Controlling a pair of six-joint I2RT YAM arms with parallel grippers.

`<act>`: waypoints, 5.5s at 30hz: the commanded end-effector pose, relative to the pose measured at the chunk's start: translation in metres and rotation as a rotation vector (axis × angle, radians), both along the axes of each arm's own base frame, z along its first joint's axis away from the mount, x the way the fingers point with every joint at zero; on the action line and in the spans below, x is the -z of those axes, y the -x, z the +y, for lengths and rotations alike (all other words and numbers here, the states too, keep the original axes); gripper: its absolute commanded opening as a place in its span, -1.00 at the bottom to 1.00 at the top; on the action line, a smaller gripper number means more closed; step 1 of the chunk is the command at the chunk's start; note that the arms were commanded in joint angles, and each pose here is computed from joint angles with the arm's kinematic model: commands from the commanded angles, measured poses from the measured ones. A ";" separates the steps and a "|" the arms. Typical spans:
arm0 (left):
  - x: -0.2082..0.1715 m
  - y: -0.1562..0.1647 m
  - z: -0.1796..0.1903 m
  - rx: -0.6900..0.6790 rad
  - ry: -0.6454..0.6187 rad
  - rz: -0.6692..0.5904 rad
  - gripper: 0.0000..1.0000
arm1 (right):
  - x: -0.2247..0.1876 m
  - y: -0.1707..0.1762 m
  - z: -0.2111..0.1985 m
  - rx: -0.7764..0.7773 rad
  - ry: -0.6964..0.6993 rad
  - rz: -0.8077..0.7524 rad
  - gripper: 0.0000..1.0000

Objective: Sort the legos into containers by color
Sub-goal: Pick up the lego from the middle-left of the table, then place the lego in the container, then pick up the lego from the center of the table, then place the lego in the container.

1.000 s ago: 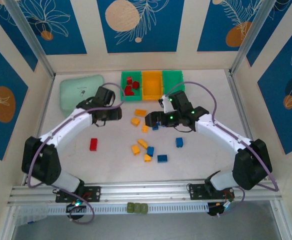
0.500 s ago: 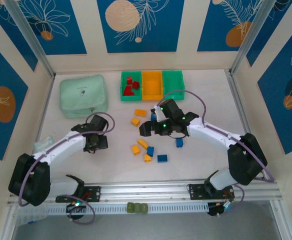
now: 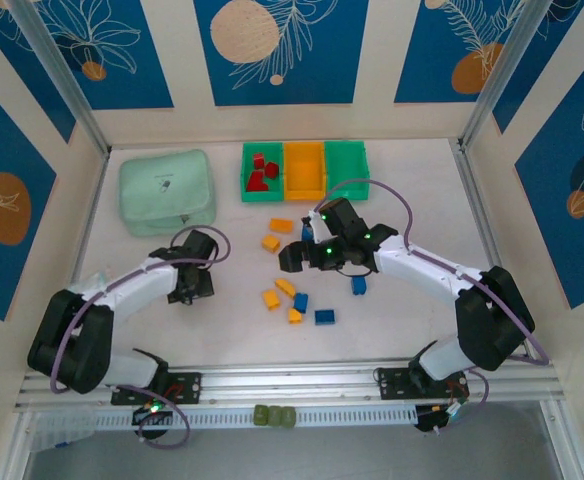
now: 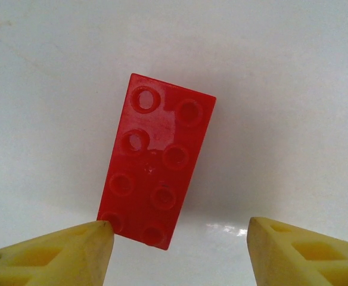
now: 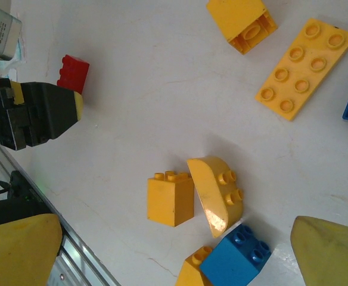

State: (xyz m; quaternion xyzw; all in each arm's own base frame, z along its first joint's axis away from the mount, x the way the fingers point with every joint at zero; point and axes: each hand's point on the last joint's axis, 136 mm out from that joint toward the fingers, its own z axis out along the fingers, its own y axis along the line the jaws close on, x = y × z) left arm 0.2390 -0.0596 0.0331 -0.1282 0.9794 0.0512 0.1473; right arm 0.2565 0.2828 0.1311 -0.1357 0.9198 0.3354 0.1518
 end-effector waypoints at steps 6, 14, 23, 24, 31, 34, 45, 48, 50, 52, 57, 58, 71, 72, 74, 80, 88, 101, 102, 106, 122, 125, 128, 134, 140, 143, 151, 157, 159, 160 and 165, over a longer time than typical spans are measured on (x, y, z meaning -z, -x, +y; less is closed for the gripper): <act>-0.006 -0.002 0.012 -0.064 0.026 -0.044 0.28 | -0.005 -0.005 0.004 0.002 -0.012 0.008 0.98; 0.007 -0.007 0.011 -0.076 0.075 -0.020 0.34 | -0.006 -0.005 0.005 0.005 -0.014 0.011 0.98; 0.019 -0.013 0.000 -0.048 0.115 0.026 0.10 | -0.009 -0.006 0.002 0.011 -0.015 0.007 0.98; 0.019 -0.013 -0.001 -0.046 0.121 0.025 0.05 | -0.010 -0.006 0.003 0.011 -0.017 0.006 0.98; 0.015 -0.012 -0.005 -0.027 0.138 0.025 -0.22 | -0.012 -0.009 0.002 0.014 -0.032 0.010 0.98; 0.001 -0.016 -0.013 0.005 0.171 -0.010 -0.32 | -0.019 -0.012 -0.001 0.025 -0.065 0.017 0.98; -0.083 -0.079 -0.073 0.125 0.334 -0.219 -0.36 | -0.036 -0.047 -0.043 0.163 -0.089 -0.014 0.98; -0.103 -0.114 -0.097 0.178 0.335 -0.264 -0.37 | -0.041 -0.055 -0.052 0.196 -0.099 -0.026 0.98; -0.113 -0.144 -0.111 0.203 0.321 -0.301 -0.37 | -0.044 -0.060 -0.058 0.214 -0.099 -0.048 0.98; -0.119 -0.173 -0.127 0.232 0.330 -0.320 -0.37 | -0.045 -0.064 -0.064 0.234 -0.093 -0.053 0.98; -0.120 -0.242 -0.156 0.269 0.315 -0.360 -0.37 | -0.042 -0.071 -0.075 0.262 -0.069 -0.052 0.98; -0.118 -0.255 -0.161 0.279 0.303 -0.367 -0.37 | -0.043 -0.072 -0.077 0.264 -0.064 -0.057 0.98; -0.146 -0.305 -0.186 0.333 0.311 -0.405 0.13 | -0.053 -0.083 -0.075 0.214 0.034 -0.141 0.98; -0.151 -0.299 -0.185 0.337 0.326 -0.410 0.14 | -0.053 -0.083 -0.073 0.206 0.051 -0.150 0.98; -0.161 -0.279 -0.185 0.351 0.375 -0.416 0.14 | -0.050 -0.082 -0.066 0.170 0.097 -0.175 0.98; -0.174 -0.210 -0.169 0.375 0.455 -0.411 0.33 | -0.039 -0.078 -0.030 -0.007 0.163 -0.167 0.87; -0.146 -0.124 -0.132 0.350 0.473 -0.324 0.75 | -0.006 -0.083 0.012 -0.121 0.303 -0.173 0.65; -0.095 -0.055 -0.075 0.178 0.410 -0.255 0.99 | 0.066 -0.112 0.056 -0.213 0.503 -0.211 0.63; -0.093 -0.053 -0.074 0.170 0.409 -0.252 0.99 | 0.071 -0.113 0.056 -0.214 0.516 -0.214 0.61; -0.087 -0.048 -0.068 0.125 0.413 -0.270 0.99 | 0.081 -0.116 0.061 -0.224 0.529 -0.222 0.57; -0.085 -0.044 -0.065 0.095 0.439 -0.299 0.99 | 0.095 -0.118 0.078 -0.287 0.565 -0.286 -0.09; -0.086 -0.043 -0.065 0.098 0.440 -0.300 0.99 | 0.086 -0.116 0.080 -0.289 0.549 -0.298 -0.26; -0.089 -0.045 -0.069 0.104 0.460 -0.302 0.99 | 0.071 -0.116 0.080 -0.280 0.534 -0.321 -0.39; -0.104 -0.053 -0.076 0.121 0.482 -0.323 0.99 | 0.017 -0.127 0.074 -0.213 0.453 -0.373 -0.45; -0.115 -0.068 -0.088 0.152 0.511 -0.327 0.99 | -0.008 -0.170 0.048 -0.087 0.440 -0.417 -0.45; -0.115 -0.076 -0.093 0.153 0.524 -0.322 0.99 | -0.013 -0.205 0.029 0.015 0.465 -0.430 -0.46; -0.111 -0.099 -0.103 0.146 0.530 -0.316 0.99 | 0.002 -0.281 -0.011 0.169 0.472 -0.404 -0.42; -0.111 -0.108 -0.107 0.146 0.532 -0.311 0.99 | 0.008 -0.304 -0.020 0.188 0.481 -0.372 -0.04; -0.112 -0.109 -0.108 0.146 0.539 -0.314 0.99 | 0.001 -0.301 -0.019 0.185 0.470 -0.380 0.03; -0.113 -0.108 -0.108 0.145 0.541 -0.312 0.99 | -0.001 -0.298 -0.018 0.178 0.469 -0.386 0.08; -0.116 -0.098 -0.105 0.148 0.544 -0.315 0.99 | -0.007 -0.264 -0.007 0.110 0.433 -0.367 0.22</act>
